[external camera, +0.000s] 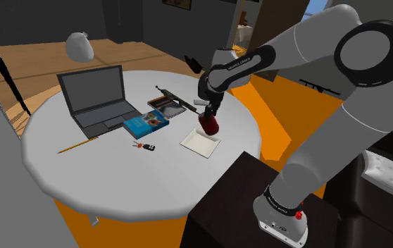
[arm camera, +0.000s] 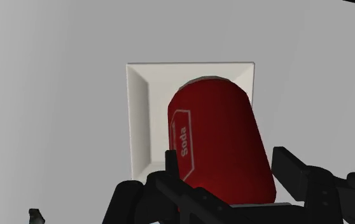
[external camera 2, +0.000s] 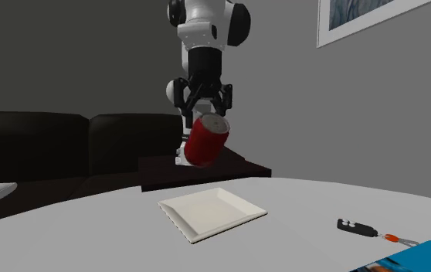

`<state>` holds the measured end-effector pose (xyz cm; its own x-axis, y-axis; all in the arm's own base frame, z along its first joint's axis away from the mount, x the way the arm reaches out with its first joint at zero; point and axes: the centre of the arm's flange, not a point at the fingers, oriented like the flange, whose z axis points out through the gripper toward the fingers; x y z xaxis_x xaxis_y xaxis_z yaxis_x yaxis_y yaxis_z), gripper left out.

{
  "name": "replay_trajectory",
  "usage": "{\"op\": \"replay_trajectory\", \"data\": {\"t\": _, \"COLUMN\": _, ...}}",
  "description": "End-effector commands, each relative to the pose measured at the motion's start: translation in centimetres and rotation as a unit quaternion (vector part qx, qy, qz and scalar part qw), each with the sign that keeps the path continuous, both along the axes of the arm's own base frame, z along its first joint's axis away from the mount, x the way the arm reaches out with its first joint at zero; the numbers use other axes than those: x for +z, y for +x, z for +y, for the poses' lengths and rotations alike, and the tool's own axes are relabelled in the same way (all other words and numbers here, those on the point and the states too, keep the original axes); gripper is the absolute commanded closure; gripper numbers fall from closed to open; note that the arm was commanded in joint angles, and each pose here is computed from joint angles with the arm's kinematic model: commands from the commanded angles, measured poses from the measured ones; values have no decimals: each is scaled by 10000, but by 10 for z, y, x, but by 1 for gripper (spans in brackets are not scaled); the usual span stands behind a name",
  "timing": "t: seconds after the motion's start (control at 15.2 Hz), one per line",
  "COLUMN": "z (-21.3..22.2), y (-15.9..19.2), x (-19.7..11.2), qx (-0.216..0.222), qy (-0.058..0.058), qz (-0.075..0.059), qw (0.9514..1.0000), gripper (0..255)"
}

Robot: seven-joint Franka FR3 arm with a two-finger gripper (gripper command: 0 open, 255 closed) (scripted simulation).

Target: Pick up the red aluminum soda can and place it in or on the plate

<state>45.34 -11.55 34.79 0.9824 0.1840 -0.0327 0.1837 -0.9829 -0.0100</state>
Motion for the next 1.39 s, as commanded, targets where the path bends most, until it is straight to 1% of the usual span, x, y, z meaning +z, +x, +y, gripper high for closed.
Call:
{"op": "replay_trajectory", "data": {"t": 0.0, "z": -1, "y": 0, "x": -9, "qx": 4, "qy": -1, "qz": -5, "qw": 10000, "gripper": 255}}
{"op": "replay_trajectory", "data": {"t": 0.99, "z": -1, "y": 0, "x": -88, "qx": 4, "qy": -1, "qz": -5, "qw": 10000, "gripper": 255}}
{"op": "replay_trajectory", "data": {"t": 1.06, "z": -1, "y": 0, "x": -93, "qx": 4, "qy": -1, "qz": -5, "qw": 10000, "gripper": 255}}
{"op": "replay_trajectory", "data": {"t": 1.32, "z": -1, "y": 0, "x": -93, "qx": 4, "qy": -1, "qz": -5, "qw": 10000, "gripper": 255}}
